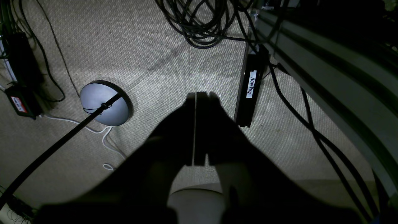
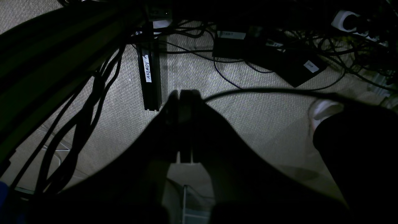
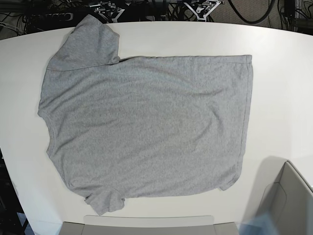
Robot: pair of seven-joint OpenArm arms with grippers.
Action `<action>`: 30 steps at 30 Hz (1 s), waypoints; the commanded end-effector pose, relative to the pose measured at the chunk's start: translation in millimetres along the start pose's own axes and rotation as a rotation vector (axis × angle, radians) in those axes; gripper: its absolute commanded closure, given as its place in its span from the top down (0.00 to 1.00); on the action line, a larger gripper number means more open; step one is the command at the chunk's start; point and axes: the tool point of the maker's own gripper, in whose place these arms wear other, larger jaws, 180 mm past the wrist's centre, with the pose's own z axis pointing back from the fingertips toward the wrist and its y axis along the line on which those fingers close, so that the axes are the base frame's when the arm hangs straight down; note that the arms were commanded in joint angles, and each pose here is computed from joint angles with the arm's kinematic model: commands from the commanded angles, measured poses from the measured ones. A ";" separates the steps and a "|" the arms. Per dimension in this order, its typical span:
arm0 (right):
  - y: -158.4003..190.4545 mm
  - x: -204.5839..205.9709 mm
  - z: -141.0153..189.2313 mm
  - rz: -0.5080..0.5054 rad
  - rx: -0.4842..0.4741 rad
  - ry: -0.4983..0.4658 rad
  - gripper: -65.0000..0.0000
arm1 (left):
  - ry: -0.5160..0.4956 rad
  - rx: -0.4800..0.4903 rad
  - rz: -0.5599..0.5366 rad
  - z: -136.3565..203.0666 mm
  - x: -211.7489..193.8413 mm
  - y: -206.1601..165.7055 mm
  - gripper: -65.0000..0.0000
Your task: Fold the T-shirt properly
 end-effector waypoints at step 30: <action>-8.9 -13.4 0.6 -0.005 -0.008 0.020 0.01 | 0.005 0.013 -0.010 -0.4 -3.5 7.4 0.00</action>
